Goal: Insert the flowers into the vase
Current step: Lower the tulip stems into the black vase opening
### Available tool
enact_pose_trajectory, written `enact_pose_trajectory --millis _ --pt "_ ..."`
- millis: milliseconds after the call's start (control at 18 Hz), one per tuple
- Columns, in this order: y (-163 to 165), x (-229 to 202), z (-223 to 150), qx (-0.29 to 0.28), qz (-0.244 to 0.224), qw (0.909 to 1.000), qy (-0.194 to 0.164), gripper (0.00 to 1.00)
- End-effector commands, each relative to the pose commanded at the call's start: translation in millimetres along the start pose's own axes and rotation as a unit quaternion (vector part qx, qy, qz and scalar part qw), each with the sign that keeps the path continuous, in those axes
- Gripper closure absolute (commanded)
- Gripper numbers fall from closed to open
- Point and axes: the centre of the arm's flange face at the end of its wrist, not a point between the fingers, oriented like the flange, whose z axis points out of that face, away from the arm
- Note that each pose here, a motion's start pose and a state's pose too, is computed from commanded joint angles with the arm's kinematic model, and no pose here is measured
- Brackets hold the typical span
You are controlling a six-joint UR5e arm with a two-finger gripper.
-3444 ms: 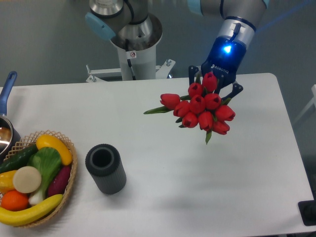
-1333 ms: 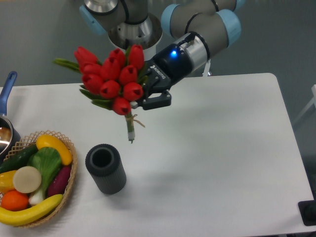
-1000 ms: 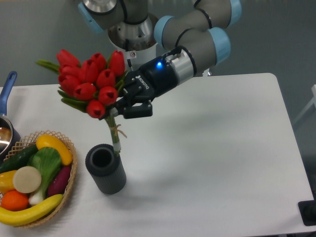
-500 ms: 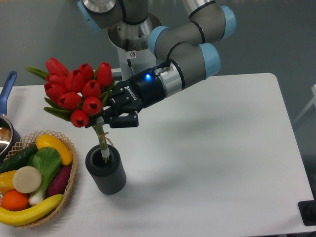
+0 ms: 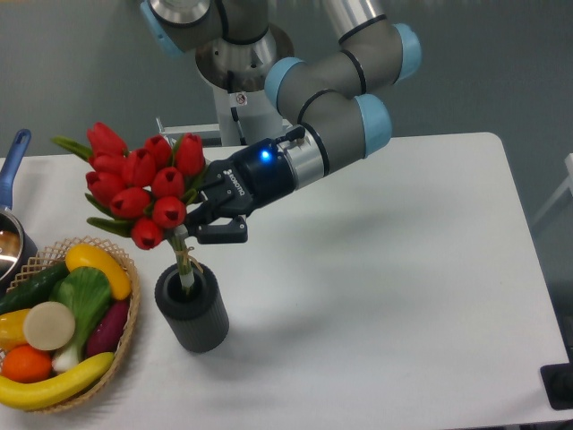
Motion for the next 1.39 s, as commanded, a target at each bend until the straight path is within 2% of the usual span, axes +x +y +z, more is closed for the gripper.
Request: enact_pose_trajectory --millis 444,1389 --pt "38 -3 8 -0.002 -0.035 0.9994 0.007 0.65" --pt "98 -9 13 -0.005 -0.042 0.9991 0.011 0.65"
